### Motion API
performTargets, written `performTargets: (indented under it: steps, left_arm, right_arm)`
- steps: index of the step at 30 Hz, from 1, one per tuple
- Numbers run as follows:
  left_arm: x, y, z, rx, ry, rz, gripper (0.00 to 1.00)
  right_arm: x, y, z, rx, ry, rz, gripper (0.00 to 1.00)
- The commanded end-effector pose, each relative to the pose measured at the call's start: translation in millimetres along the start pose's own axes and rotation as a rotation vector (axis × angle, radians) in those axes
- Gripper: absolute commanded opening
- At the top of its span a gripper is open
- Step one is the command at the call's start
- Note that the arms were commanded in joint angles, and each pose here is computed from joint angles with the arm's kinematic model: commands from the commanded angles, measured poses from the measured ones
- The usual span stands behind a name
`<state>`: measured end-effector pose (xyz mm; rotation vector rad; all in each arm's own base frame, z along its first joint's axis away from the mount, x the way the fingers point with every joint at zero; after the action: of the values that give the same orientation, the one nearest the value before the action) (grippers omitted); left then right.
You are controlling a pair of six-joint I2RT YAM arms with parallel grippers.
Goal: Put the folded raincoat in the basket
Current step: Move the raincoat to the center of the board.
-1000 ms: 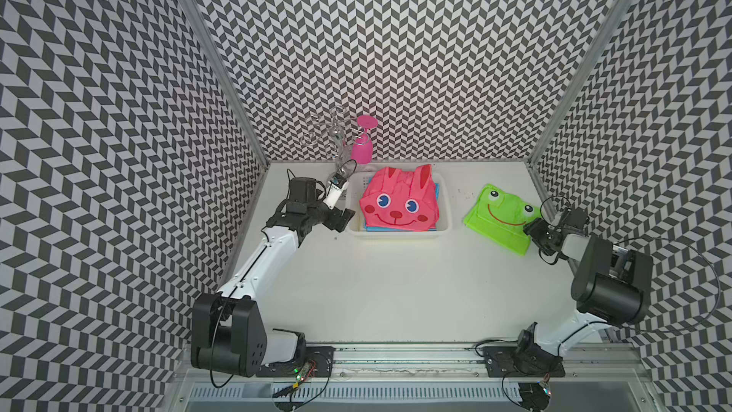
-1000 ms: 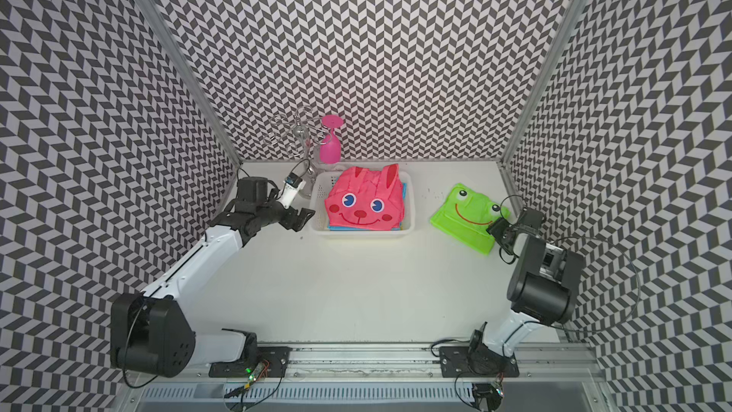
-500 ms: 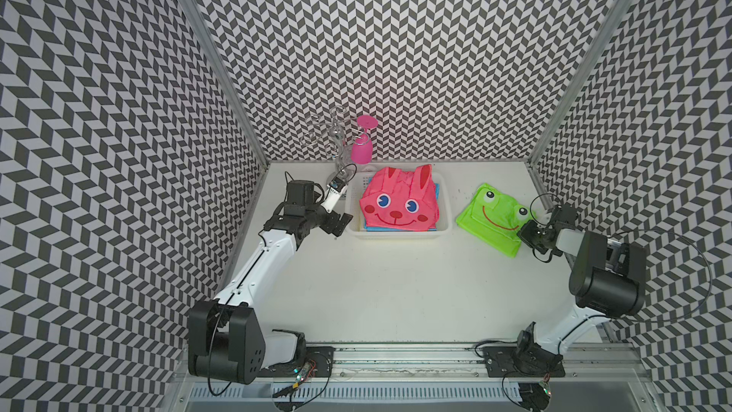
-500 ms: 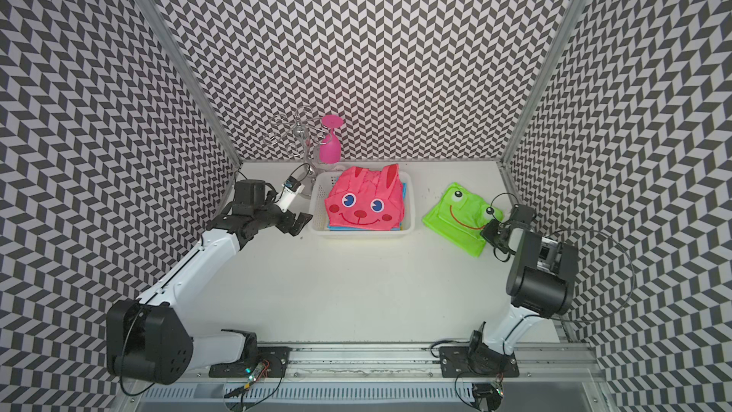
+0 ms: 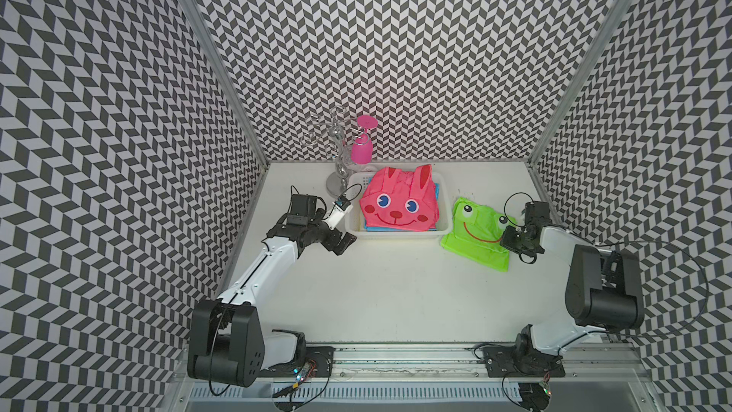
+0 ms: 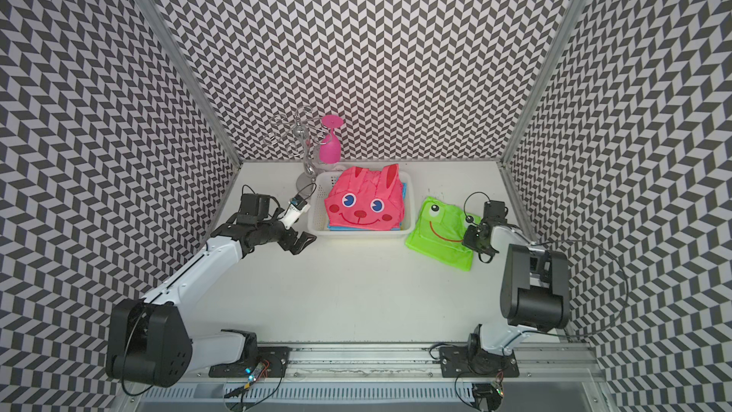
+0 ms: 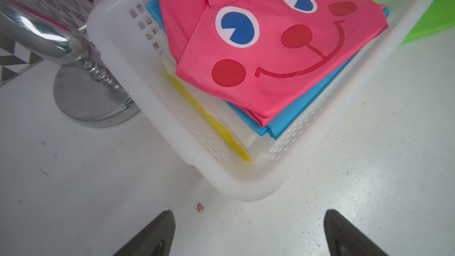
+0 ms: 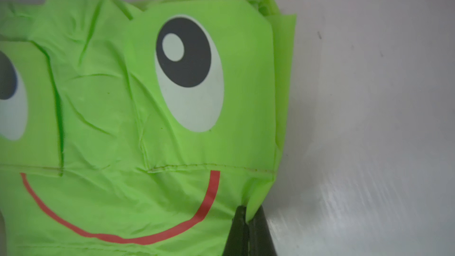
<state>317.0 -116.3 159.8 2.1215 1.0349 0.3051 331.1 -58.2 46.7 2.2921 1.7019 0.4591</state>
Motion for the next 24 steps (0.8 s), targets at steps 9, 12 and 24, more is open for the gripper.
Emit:
performTargets:
  steps: [9, 12, 24]
  left_arm:
    - [-50.0, -14.7, 9.0, 0.001, -0.108, 0.129, 0.97]
    - [-52.9, -16.8, 11.8, -0.028, -0.108, 0.161, 0.97]
    - [-67.6, -38.5, 22.9, -0.004, -0.187, 0.259, 0.98]
  right_arm:
    - [6.7, -5.1, -33.3, 0.120, -0.196, -0.209, 0.00]
    - [23.1, -10.5, -28.3, 0.154, -0.183, -0.262, 0.00]
    - [81.7, -22.1, -36.8, 0.264, -0.186, -0.389, 0.00]
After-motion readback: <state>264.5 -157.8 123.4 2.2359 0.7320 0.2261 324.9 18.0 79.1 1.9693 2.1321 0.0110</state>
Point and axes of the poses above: each gripper's point midway between its finger pads, its own z axis out along the fingers, its own x axis along the line the jaws close on, y = z × x, the point moved 2 cm from there along -z, back along the fingers, and after that the axes turned 9 degrees about -z, right-handed, at the moved point
